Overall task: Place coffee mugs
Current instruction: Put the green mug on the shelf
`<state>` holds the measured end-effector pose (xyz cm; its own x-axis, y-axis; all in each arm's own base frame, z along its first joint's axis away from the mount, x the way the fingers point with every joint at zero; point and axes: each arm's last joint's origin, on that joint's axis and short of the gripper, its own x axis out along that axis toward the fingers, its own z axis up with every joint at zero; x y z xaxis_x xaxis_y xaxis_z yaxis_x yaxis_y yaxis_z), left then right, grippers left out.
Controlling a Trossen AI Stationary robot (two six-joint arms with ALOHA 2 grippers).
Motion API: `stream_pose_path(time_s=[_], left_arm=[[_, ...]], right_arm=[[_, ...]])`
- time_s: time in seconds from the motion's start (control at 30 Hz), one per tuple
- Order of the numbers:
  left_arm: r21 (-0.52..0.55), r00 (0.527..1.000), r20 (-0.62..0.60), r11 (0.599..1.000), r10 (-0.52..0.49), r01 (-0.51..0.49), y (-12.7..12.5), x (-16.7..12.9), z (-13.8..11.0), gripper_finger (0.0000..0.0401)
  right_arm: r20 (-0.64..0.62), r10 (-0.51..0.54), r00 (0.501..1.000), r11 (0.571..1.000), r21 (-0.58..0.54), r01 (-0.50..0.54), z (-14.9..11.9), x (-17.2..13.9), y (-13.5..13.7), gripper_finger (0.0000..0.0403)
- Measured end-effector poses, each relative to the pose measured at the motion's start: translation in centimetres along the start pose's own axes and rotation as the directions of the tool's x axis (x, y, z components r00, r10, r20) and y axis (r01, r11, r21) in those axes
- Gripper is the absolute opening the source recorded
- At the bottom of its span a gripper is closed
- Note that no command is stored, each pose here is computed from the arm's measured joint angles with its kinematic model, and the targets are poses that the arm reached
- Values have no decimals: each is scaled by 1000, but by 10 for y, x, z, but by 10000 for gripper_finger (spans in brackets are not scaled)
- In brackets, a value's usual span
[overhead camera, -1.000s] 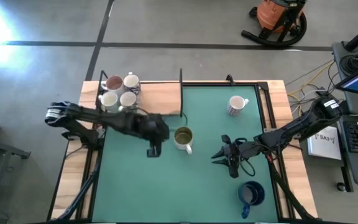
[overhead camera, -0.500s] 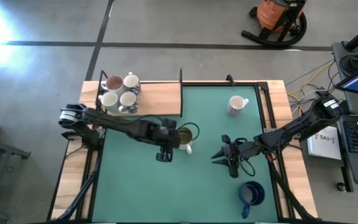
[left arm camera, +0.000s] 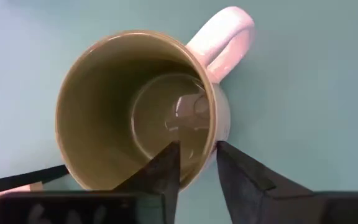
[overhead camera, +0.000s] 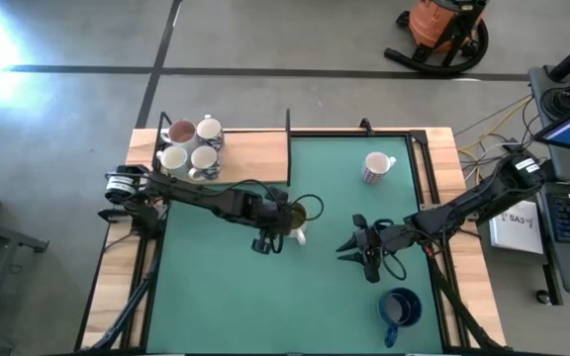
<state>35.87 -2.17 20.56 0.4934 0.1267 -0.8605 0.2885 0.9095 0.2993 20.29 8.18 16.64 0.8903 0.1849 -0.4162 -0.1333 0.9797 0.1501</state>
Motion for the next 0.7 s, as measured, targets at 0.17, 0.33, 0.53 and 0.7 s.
stream_pose_path(time_s=[0.17,0.33,0.53,0.7], left_arm=[[-3,999,9,999,-37,37,0,0,0,21],[-94,998,9,994,-63,64,3,0,-3,8],[-394,996,-44,918,-73,50,12,-8,-5,4],[-600,988,-130,800,-77,-16,23,-26,0,3]], right_arm=[[0,0,1000,1000,0,0,0,0,0,86],[0,0,1000,1000,0,0,0,0,0,86],[0,0,1000,1000,0,0,0,0,0,86],[0,0,1000,1000,0,0,0,0,0,86]])
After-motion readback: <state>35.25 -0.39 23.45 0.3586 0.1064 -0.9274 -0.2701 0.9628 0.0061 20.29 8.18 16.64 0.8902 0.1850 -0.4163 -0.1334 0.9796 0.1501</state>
